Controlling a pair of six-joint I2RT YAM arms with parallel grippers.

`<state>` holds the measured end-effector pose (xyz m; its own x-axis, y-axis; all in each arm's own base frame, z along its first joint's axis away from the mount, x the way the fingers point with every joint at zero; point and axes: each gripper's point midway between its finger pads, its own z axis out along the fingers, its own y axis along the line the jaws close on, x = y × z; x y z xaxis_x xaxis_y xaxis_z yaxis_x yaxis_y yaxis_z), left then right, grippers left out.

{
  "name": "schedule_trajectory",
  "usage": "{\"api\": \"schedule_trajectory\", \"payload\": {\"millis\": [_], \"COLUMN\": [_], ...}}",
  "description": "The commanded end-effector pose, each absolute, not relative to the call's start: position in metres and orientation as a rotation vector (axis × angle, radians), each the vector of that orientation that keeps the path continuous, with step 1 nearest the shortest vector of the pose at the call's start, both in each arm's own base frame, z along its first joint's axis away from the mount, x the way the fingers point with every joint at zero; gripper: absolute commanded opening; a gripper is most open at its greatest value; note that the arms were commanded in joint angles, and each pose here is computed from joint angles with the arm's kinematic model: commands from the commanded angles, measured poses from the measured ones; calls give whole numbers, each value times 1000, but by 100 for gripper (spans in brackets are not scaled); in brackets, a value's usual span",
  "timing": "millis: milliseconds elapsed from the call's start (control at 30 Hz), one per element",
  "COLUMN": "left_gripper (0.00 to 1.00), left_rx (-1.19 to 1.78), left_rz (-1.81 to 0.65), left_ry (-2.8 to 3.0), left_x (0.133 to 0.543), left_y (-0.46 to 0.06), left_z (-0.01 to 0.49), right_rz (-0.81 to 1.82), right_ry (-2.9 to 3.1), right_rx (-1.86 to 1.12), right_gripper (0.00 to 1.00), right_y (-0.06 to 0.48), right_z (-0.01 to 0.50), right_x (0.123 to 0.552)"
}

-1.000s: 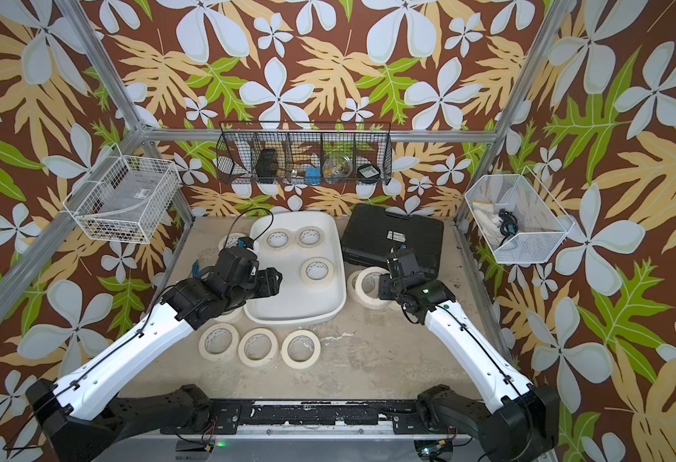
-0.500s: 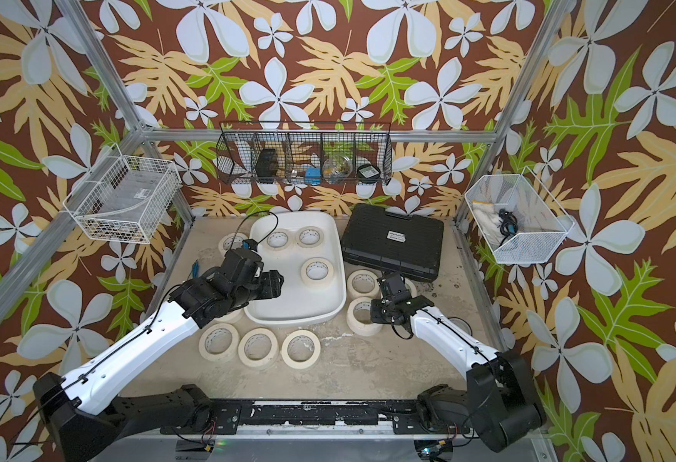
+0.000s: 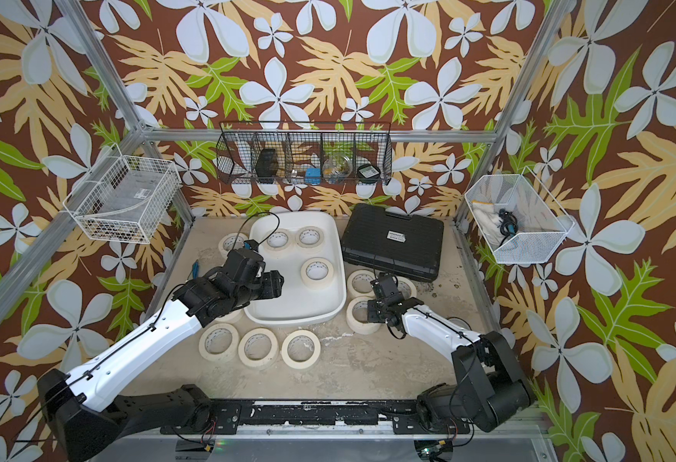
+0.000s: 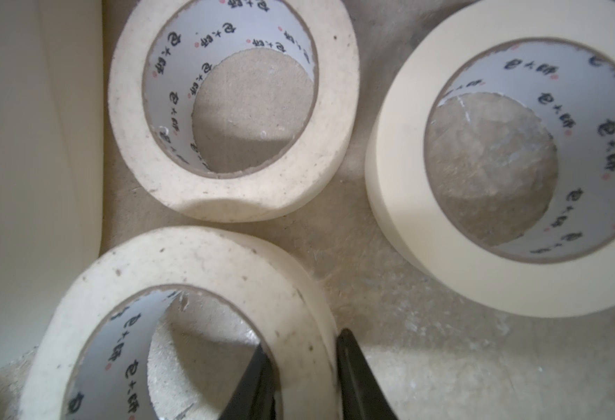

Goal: Take out the art tape in the storage box
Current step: Place the art tape at the center of the board.

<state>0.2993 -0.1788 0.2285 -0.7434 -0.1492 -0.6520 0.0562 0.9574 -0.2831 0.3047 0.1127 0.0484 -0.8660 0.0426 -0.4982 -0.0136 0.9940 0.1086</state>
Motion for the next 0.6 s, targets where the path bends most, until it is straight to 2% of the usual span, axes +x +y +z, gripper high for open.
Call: {"api": "schedule_trajectory", "payload": {"millis": [0, 100, 333, 467, 567], "left_gripper": [70, 70, 70, 70, 70], "left_rx": [-53, -52, -47, -45, -38], "left_rz": [-378, -380, -386, -383, -384], "left_ry": [2366, 2373, 2380, 2383, 2391], "left_x": [303, 303, 305, 306, 308], "left_y": [-181, -182, -185, -186, -189], "left_z": [231, 229, 226, 224, 220], "right_rz": [113, 112, 89, 89, 90], "right_ry": [2563, 2552, 2570, 2564, 2552], "right_rx": [28, 13, 6, 9, 9], "right_gripper": [19, 28, 34, 44, 48], "right_y": [109, 109, 109, 110, 110], "right_z": [52, 49, 42, 49, 59], "right_x": [315, 316, 319, 321, 323]}}
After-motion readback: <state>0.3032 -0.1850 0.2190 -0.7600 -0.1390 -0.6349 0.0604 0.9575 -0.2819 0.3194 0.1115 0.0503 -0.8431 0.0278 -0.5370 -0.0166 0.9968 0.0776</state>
